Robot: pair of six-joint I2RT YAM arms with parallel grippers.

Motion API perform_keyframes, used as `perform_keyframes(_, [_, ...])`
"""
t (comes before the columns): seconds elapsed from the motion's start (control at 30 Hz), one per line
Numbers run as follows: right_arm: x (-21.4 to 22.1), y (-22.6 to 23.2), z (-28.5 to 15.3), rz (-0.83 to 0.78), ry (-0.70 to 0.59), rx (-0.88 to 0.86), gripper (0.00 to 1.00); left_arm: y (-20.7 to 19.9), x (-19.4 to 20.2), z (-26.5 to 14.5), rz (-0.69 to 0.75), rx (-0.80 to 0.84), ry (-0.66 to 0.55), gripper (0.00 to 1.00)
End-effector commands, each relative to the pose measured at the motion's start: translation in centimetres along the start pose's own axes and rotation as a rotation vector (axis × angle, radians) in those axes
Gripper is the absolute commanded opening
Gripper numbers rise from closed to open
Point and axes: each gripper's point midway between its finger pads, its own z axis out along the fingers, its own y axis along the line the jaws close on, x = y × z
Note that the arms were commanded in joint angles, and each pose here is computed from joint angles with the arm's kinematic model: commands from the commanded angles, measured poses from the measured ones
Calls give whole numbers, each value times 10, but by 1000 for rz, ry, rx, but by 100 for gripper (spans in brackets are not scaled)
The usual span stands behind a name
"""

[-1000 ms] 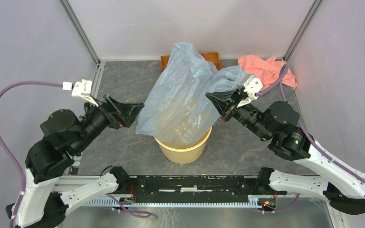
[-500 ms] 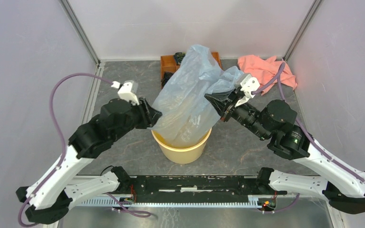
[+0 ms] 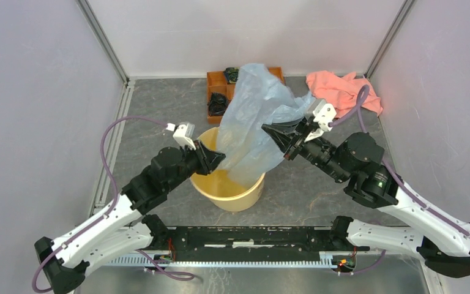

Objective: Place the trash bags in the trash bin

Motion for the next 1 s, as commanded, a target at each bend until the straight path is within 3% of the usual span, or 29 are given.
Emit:
perform_keyframes(0.0, [9,13,7,42,-13,-57,0,0,-26,-9,-69,20,-177,29])
perform_keyframes(0.27, [36,37,12,26,63,-184,0,-16,-37,-59,-8,29,-78,85])
perform_keyframes(0.4, [39,47,10,5,69,-249,0,-37,-55,-84,-11,73,-60,96])
perform_keyframes(0.6, [43,74,12,9,84,-403,1,-100,-102,-115,2,276,-109,100])
perform_keyframes(0.73, [44,68,12,4,103,-372,0,-79,-99,-105,-1,145,-85,100])
perform_keyframes(0.8, [38,56,9,-8,85,-306,0,-56,-78,-92,-25,70,-56,95])
perform_keyframes(0.87, [29,41,5,-15,63,-226,0,-37,-60,-77,-46,14,-40,84])
perform_keyframes(0.97, [8,24,-3,-56,13,-151,0,-30,-48,-58,-59,10,-35,71])
